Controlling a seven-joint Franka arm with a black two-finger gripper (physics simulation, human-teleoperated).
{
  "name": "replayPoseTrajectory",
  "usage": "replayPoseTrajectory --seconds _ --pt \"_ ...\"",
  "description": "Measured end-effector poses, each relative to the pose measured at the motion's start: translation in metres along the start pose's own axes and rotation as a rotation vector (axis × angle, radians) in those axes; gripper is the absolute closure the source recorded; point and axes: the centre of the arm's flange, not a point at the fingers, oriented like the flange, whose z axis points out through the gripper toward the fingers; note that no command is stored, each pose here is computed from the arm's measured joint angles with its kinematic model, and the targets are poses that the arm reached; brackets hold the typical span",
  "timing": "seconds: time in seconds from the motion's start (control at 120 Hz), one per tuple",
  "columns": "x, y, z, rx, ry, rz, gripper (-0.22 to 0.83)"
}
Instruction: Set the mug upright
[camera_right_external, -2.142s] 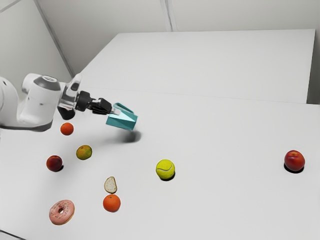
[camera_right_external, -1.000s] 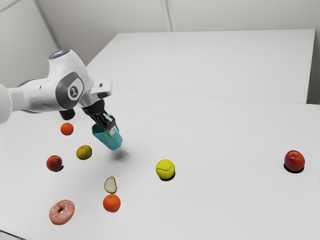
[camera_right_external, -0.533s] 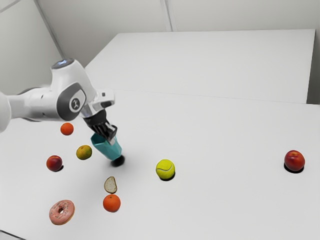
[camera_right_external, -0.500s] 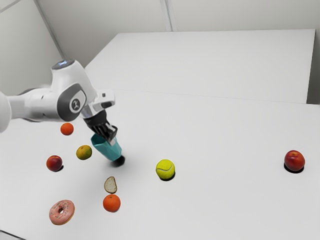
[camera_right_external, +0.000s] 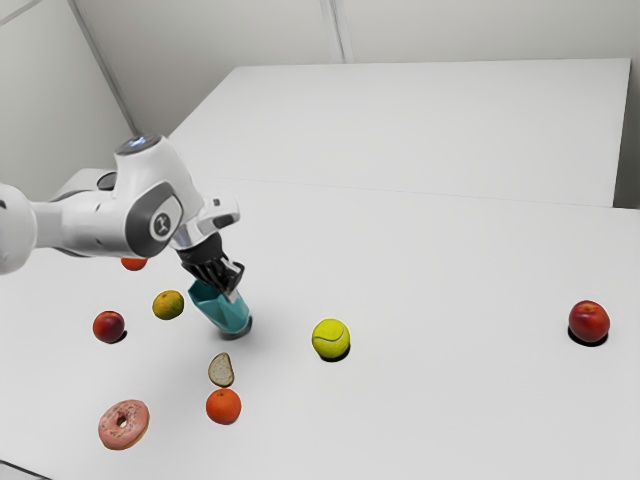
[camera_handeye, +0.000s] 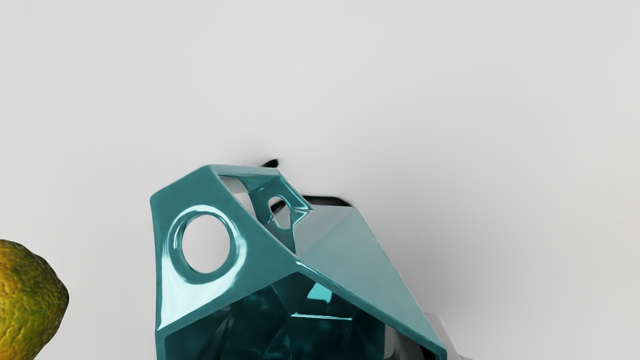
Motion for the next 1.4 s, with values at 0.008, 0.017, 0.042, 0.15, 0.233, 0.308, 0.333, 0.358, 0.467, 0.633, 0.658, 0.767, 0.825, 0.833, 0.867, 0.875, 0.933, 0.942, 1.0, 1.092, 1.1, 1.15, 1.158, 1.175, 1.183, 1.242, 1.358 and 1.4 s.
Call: replayPoseTrajectory --seconds 0.008,0.017,0.042,0.15,0.233,0.308,0.333,0.358,0.467,0.633,0.658,0.767,0.825,0.833,0.867,0.875,0.933,0.942,1.0,1.092,1.1,1.15,1.158,1.175,1.183,1.242,1.358,1.4 --pt "0.000 0.000 0.001 0.000 -0.001 -0.001 0.78" --pt "0.000 0.000 0.001 0.000 -0.002 -0.002 0.78" --pt "0.000 0.000 0.003 -0.001 -0.005 -0.005 0.78" --pt "0.001 0.000 0.011 -0.005 -0.018 -0.015 0.78" --pt "0.002 0.002 0.015 -0.006 -0.021 -0.018 0.79" --pt "0.003 0.004 0.017 -0.006 -0.020 -0.020 0.78" --pt "0.003 0.004 0.016 -0.006 -0.019 -0.021 0.76" --pt "0.003 0.004 0.016 -0.007 -0.016 -0.022 0.73" --pt "0.004 0.007 0.006 -0.005 0.003 -0.022 0.56" --pt "0.006 0.010 -0.014 0.000 0.041 -0.019 0.27" --pt "0.007 0.011 -0.018 0.001 0.049 -0.019 0.25" --pt "0.016 0.012 -0.043 0.001 0.076 -0.016 0.16" --pt "0.023 0.016 -0.059 -0.003 0.082 -0.010 0.12" --pt "0.024 0.016 -0.061 -0.004 0.082 -0.009 0.12" --pt "0.028 0.018 -0.071 -0.007 0.083 -0.007 0.11" --pt "0.029 0.019 -0.073 -0.008 0.083 -0.006 0.10" --pt "0.035 0.020 -0.090 -0.013 0.080 -0.005 0.08" --pt "0.036 0.020 -0.092 -0.014 0.079 -0.005 0.08" --pt "0.042 0.020 -0.110 -0.018 0.075 -0.004 0.07" --pt "0.050 0.022 -0.137 -0.025 0.066 0.001 0.05" --pt "0.051 0.022 -0.139 -0.026 0.065 0.001 0.05" --pt "0.056 0.022 -0.155 -0.029 0.061 0.005 0.04" --pt "0.057 0.022 -0.157 -0.029 0.060 0.006 0.04" --pt "0.058 0.023 -0.162 -0.029 0.058 0.007 0.04" --pt "0.059 0.023 -0.164 -0.029 0.058 0.008 0.04" --pt "0.063 0.024 -0.178 -0.031 0.050 0.015 0.04" --pt "0.071 0.029 -0.208 -0.027 0.036 0.032 0.03" --pt "0.073 0.030 -0.217 -0.022 0.031 0.037 0.03"
